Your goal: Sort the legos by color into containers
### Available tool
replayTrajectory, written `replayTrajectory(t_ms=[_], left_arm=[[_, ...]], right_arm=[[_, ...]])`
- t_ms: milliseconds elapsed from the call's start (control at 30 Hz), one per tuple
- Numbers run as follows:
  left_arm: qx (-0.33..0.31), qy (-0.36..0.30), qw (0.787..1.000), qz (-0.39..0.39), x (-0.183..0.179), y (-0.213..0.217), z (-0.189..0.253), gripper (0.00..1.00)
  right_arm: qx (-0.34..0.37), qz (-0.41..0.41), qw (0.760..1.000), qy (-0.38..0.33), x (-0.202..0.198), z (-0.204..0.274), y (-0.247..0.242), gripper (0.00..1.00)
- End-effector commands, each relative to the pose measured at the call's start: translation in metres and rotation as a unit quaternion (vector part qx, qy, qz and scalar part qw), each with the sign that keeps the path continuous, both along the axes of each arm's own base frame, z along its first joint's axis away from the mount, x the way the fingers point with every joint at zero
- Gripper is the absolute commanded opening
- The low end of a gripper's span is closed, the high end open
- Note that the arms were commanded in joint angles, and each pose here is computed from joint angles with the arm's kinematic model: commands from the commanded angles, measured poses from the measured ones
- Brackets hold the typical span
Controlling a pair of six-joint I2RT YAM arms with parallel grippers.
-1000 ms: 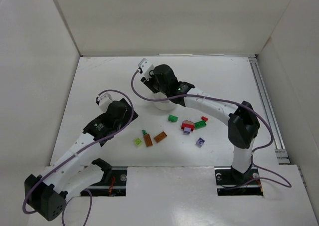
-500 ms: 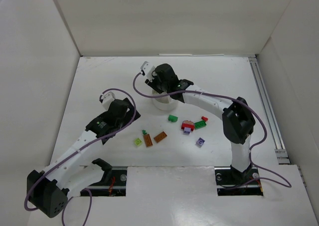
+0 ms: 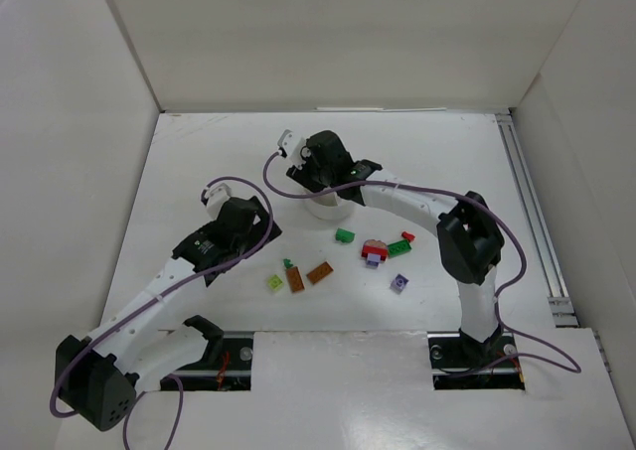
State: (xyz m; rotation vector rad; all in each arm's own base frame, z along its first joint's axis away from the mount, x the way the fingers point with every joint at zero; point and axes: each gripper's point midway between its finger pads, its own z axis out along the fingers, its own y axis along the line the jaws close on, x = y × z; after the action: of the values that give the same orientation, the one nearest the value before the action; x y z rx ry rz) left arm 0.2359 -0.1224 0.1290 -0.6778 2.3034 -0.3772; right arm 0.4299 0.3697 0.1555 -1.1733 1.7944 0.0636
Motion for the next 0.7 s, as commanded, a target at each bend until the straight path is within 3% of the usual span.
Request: replayTrajectory(t_ms=[0,300,467,533,667], left_arm=[[0.002,0.01,1.0,-0.004,-0.004,0.001,-0.002,1.0],[-0.014,0.064,0.997,-0.031,-0.025,-0.007,-0.029,1.0],[-0.016,0.109,0.993,-0.031,-0.04,-0.009,-0.051,1.0],[-0.016,0.122,0.992,-0.041,-0.048,-0.015,-0.058,1.0],[-0.008,0.147,0.988,-0.052,-0.059,-0.023,-0.07,1.0]], right_arm=[[0.024,0.008,0.999,-0.025,0.001,0.03,0.006,0.59],[0.051,-0.005,0.997,-0.055,-0.009,0.075,-0.009,0.65],[0.082,-0.092,0.988,-0.093,-0.025,0.122,-0.064,0.77],[0.086,-0.121,0.984,-0.099,-0.03,0.125,-0.085,0.84],[0.085,-0.153,0.982,-0.078,-0.048,0.103,-0.127,0.85]])
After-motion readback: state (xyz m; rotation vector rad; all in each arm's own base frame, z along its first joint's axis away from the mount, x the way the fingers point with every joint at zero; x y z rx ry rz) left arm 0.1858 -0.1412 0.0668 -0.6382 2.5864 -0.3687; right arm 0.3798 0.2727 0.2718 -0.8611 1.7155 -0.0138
